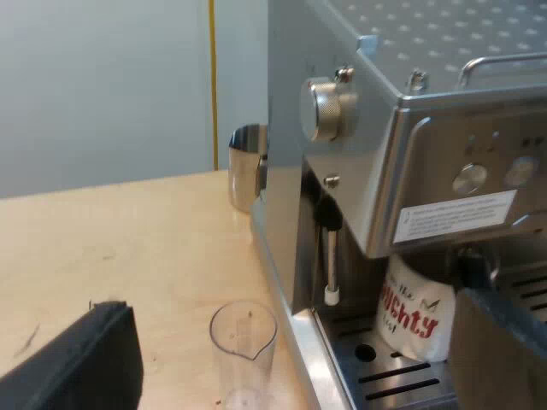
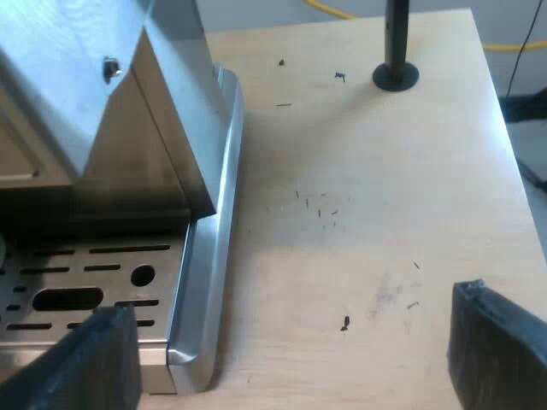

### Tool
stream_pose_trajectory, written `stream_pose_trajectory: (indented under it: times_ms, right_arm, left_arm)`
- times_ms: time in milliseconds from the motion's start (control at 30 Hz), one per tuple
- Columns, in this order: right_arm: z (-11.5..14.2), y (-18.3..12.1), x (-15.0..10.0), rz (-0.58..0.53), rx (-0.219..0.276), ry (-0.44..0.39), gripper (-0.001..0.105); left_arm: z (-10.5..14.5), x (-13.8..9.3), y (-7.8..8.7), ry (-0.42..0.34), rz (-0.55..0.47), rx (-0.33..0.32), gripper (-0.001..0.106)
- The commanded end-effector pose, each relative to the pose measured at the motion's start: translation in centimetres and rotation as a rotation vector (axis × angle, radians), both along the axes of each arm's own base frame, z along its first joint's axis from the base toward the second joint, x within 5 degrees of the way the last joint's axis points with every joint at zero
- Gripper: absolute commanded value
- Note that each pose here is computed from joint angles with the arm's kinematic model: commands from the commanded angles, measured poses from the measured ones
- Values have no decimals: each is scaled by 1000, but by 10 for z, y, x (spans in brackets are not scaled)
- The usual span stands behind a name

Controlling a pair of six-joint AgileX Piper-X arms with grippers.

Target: Place mug into machine

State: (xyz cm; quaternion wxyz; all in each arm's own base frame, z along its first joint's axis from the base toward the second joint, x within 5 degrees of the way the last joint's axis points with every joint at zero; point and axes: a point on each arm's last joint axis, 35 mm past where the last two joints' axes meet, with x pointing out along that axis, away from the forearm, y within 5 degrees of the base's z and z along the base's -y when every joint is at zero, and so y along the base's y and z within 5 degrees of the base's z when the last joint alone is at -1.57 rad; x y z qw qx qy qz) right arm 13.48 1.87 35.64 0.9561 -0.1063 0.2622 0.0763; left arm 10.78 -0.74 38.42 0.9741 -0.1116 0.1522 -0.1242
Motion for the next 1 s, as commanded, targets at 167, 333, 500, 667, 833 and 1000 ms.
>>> stream_pose_trajectory:
  times_ms: [167, 333, 500, 667, 833, 1000]
  right_arm:
    - [-11, -26, -11, -76, 57, 23, 77]
    - [-5, -32, -30, -127, 50, -53, 77]
    - [6, -25, -55, -86, 29, -164, 77]
    - [14, -18, -85, -35, 13, -285, 77]
    - [17, -15, -116, -18, 4, -405, 77]
    - [15, -13, -139, -16, -3, -464, 77]
  left_arm:
    - [4, -28, -1, -41, -13, -1, 79]
    - [4, -45, -2, -56, -14, 0, 79]
    - [8, -65, -2, -121, -8, -24, 79]
    - [8, -88, -3, -184, -9, -21, 79]
    - [0, -112, -4, -194, -9, -21, 79]
    - [-8, -127, -4, -177, -9, -22, 79]
